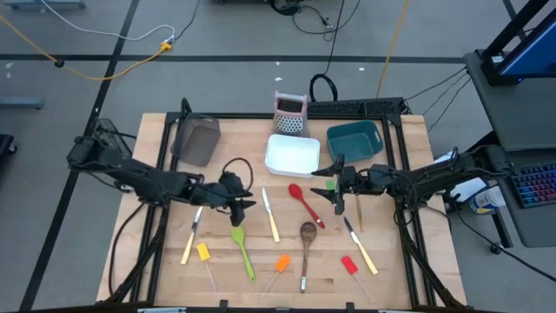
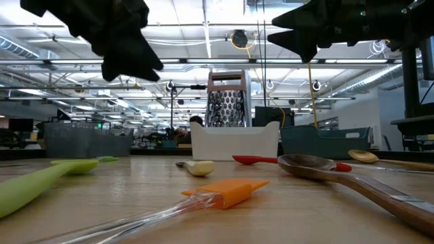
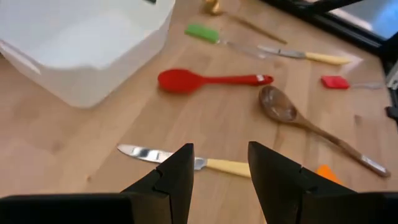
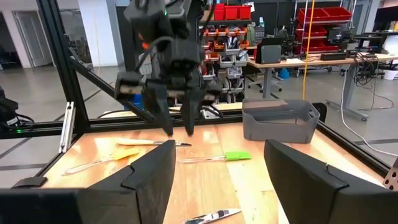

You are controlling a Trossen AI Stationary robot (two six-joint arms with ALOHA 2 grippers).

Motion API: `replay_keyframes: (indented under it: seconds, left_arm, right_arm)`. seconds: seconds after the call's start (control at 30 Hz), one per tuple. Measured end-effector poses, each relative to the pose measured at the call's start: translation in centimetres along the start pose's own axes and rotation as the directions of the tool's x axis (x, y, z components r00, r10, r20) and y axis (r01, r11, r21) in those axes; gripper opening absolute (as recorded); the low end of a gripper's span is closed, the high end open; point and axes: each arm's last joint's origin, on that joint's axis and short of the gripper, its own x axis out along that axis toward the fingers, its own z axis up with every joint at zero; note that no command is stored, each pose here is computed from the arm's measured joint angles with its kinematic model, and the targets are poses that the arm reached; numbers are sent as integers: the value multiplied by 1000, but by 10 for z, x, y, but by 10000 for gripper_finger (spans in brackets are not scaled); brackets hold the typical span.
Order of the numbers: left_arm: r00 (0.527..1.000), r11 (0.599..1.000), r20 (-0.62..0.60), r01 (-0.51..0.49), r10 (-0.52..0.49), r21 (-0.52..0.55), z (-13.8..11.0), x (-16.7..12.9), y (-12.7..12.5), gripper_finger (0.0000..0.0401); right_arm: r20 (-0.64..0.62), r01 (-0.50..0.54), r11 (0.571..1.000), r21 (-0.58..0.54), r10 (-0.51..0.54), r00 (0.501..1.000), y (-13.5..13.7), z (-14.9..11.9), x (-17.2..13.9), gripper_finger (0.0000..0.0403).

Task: Pick & Place Kitchen Items
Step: Put the bottom left yellow knife into the black bin

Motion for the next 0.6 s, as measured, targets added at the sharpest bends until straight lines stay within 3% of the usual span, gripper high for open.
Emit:
replay_keyframes:
  seconds: [0.27, 0.6]
  left_arm:
    - [995, 997, -89, -48, 41, -69, -17, 25, 1, 154]
    - [964, 964, -262, -36, -36, -263, -29, 25, 0, 154]
  right_arm:
    - [-1, 0, 1000, 0, 0, 1000, 0, 0, 0, 237]
    - [-7, 1, 1000, -1, -1, 1000, 0, -1, 0, 232]
